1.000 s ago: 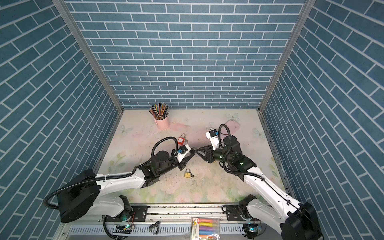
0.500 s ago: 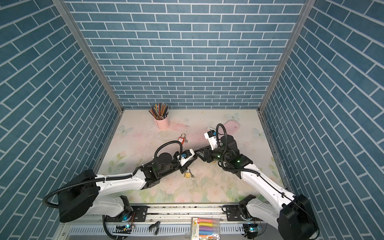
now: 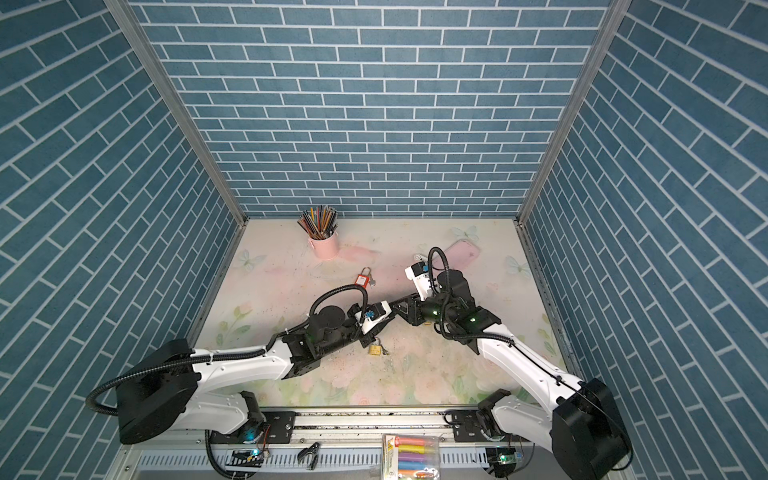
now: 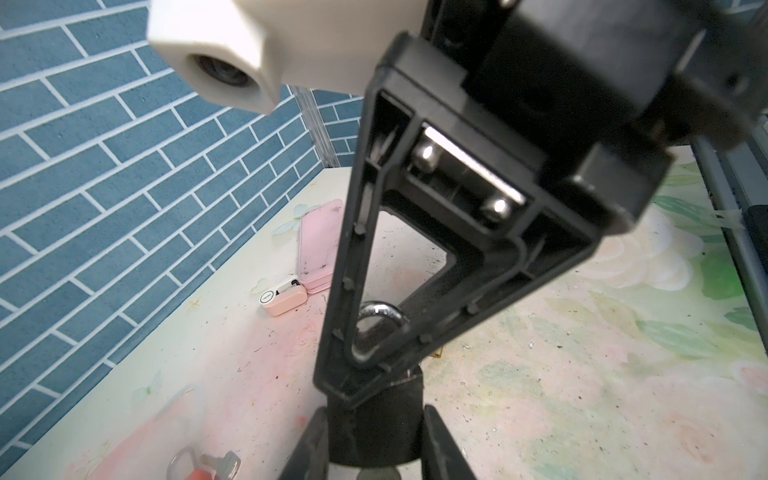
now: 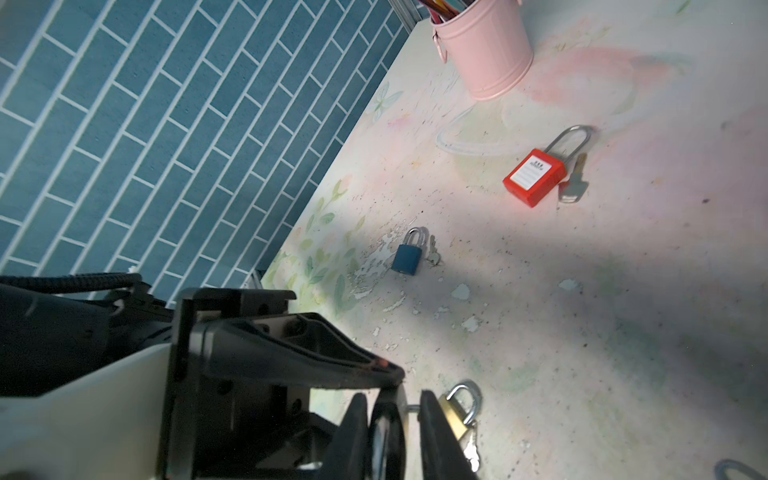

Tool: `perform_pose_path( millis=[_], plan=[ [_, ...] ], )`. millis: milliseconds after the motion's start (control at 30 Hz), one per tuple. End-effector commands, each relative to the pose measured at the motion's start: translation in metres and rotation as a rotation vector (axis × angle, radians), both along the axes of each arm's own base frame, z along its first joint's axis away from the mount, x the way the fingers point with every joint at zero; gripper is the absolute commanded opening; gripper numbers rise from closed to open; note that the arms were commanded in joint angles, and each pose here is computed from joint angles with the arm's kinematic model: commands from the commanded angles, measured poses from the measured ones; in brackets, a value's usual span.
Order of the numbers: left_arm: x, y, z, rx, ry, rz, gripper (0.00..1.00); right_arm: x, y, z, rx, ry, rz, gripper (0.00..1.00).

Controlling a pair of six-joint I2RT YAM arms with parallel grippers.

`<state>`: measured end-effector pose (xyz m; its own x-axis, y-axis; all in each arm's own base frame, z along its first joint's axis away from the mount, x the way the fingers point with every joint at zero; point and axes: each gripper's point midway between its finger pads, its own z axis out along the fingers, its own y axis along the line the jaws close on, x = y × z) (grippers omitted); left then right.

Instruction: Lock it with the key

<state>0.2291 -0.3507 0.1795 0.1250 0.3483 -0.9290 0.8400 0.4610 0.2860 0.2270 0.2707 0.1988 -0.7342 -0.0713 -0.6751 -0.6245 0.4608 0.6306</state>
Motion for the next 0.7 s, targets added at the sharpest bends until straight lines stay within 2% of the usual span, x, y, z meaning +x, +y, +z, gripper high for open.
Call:
perform_pose_path(
  millis=[0, 167, 300, 400, 667],
  plan=[
    [0.003, -0.008, 0.022, -0.043, -0.05, -0.01, 0.04, -0.002, 0.003, 0.009, 0.027, -0.035, 0.034, 0.15],
    [0.006, -0.007, 0.027, -0.054, -0.057, 0.009, 0.06, -0.006, 0.006, 0.005, 0.032, -0.012, 0.064, 0.08],
    [0.009, -0.005, 0.03, -0.065, -0.053, 0.03, 0.15, -0.007, 0.006, 0.005, 0.035, -0.015, 0.071, 0.0],
    [0.01, -0.004, 0.031, -0.07, -0.047, 0.039, 0.25, -0.007, 0.007, 0.007, 0.04, -0.019, 0.072, 0.0],
    [0.011, -0.006, 0.023, -0.03, -0.035, 0.037, 0.37, -0.004, 0.006, 0.017, 0.061, -0.041, 0.05, 0.0]
  ],
)
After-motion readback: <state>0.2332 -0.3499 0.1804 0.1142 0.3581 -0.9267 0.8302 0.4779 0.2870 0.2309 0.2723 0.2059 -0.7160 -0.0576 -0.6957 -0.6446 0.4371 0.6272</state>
